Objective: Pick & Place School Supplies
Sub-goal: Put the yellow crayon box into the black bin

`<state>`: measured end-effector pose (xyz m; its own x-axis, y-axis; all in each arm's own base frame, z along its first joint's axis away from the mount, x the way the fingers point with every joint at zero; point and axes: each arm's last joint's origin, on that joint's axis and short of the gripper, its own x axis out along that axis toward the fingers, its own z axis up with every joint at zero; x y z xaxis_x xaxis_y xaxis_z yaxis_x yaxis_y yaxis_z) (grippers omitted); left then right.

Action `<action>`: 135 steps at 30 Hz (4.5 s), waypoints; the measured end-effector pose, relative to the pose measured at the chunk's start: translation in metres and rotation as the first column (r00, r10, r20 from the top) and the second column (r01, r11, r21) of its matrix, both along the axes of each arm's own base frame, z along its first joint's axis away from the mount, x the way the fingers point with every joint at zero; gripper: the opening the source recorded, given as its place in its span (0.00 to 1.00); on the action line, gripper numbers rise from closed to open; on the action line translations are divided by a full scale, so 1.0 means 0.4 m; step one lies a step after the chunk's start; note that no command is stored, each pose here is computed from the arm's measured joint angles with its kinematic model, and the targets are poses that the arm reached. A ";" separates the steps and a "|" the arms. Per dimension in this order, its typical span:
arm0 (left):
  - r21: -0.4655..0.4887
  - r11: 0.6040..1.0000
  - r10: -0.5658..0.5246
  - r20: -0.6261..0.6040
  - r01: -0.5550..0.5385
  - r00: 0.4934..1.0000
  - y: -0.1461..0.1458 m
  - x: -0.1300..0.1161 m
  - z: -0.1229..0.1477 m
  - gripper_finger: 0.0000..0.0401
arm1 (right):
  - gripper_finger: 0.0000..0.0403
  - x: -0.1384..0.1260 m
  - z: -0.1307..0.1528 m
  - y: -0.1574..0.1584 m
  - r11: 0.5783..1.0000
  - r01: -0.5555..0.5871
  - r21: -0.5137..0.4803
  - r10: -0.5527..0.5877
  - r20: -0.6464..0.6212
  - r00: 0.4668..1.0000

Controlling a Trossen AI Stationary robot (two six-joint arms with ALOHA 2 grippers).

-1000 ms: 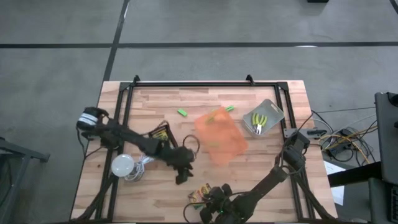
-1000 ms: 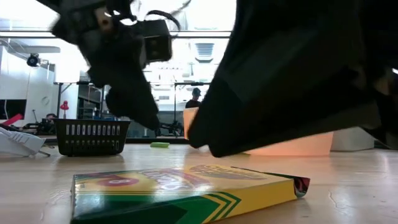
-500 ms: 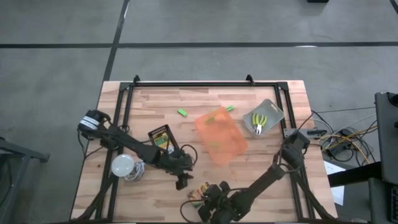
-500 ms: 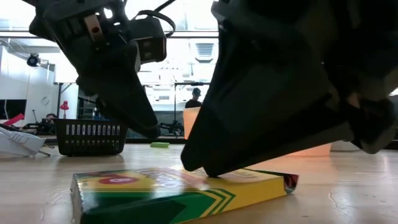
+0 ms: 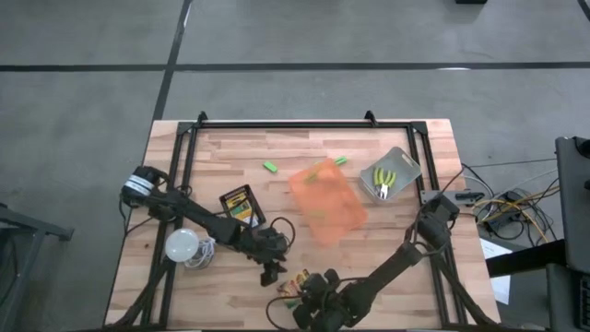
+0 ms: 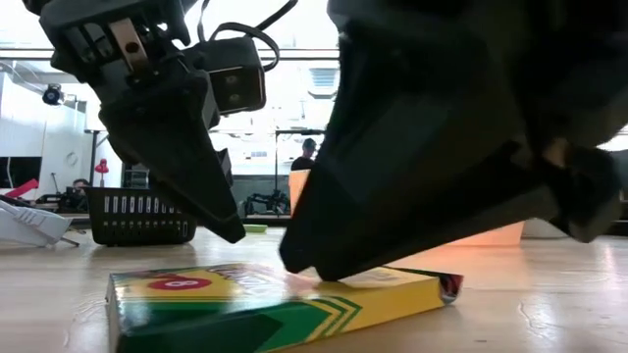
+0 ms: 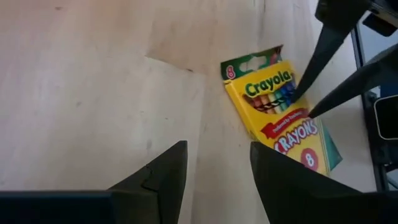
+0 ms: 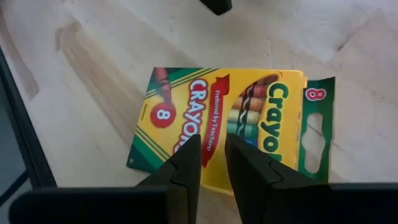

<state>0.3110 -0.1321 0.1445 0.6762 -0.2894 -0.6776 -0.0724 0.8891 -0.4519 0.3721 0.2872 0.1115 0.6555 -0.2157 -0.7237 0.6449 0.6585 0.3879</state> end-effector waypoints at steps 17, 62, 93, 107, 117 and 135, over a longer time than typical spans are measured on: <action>-0.096 0.995 -0.022 -0.044 0.018 0.999 -0.014 -0.006 0.000 0.45 | 0.16 0.069 -0.014 -0.112 0.991 -0.054 -0.126 0.044 -0.077 0.996; -0.024 0.999 -0.039 0.014 0.039 0.999 0.017 -0.022 -0.018 0.45 | 0.20 0.014 -0.006 -0.036 0.996 -0.048 -0.074 0.050 0.016 0.999; -0.038 0.998 -0.056 0.015 0.056 0.998 0.016 -0.024 -0.020 0.45 | 0.17 0.002 0.007 -0.011 0.991 0.018 -0.136 -0.004 0.108 0.994; -0.037 0.997 -0.062 0.015 0.063 0.998 0.017 -0.024 -0.021 0.45 | 0.20 0.030 -0.004 -0.052 0.996 -0.031 -0.083 0.033 0.019 0.999; -0.038 0.997 -0.060 0.013 0.061 0.998 0.017 -0.025 -0.021 0.45 | 0.17 0.015 -0.005 -0.032 0.996 -0.049 -0.075 0.050 0.017 0.999; -0.128 0.990 -0.057 -0.026 0.053 0.998 0.013 -0.027 -0.021 0.45 | 0.18 -0.015 -0.034 -0.021 0.998 -0.041 -0.043 0.040 -0.004 0.999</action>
